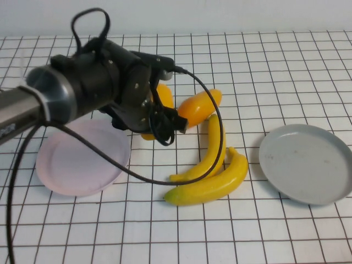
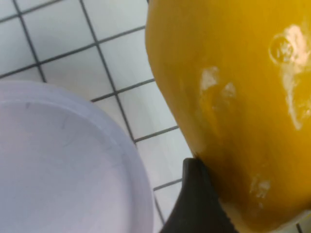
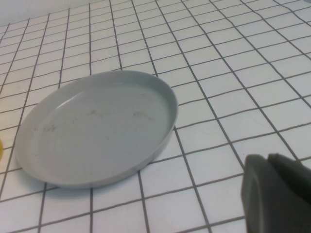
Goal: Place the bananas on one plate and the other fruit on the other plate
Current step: Put one type of fruit in the left plate
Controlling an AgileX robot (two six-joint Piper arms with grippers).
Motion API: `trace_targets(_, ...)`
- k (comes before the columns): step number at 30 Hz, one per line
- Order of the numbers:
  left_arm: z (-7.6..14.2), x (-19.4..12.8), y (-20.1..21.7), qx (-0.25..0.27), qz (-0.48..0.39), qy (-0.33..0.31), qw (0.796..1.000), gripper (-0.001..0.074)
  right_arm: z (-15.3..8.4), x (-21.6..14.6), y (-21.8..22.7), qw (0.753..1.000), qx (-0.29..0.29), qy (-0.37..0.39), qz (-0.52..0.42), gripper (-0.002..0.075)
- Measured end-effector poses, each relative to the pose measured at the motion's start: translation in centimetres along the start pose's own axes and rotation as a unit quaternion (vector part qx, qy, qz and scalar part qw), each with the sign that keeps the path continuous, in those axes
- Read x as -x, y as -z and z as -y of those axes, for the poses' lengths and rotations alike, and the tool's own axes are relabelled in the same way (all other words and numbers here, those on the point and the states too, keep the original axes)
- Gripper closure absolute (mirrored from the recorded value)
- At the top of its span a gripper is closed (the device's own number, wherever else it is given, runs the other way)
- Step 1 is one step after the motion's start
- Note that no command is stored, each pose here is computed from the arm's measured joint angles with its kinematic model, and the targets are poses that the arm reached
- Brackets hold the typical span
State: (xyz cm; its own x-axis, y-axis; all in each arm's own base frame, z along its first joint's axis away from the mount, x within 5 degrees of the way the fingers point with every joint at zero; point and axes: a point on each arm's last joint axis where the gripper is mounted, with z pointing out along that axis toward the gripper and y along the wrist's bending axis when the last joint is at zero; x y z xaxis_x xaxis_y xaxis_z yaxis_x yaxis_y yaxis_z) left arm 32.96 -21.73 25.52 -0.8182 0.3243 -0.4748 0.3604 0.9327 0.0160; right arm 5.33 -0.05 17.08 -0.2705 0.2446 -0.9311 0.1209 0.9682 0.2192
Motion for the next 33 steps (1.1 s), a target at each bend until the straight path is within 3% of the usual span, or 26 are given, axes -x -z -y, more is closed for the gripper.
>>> trace_targets(7, -2.8, -2.0, 5.0, 0.045, -0.002, -0.019, 0.999, 0.0314, 0.0, 0.0, 0.0, 1.0, 0.0, 0.0, 0.0, 0.0742)
trace_targets(14, -8.7, -5.1, 3.0, 0.097, -0.067, 0.038, 0.992, 0.0314, 0.0, 0.0, 0.0, 1.0, 0.0, 0.0, 0.0, 0.0742)
trace_targets(18, -10.7, -5.5, 2.0, 0.105, -0.087, 0.066, 0.988, 0.0314, 0.0, 0.0, 0.0, 1.0, 0.0, 0.0, 0.0, 0.0742)
trace_targets(33, -11.2, -5.7, 0.6, 0.101, -0.107, 0.032, 0.989, 0.0314, 0.0, 0.0, 0.0, 1.0, 0.0, 0.0, 0.0, 0.0742)
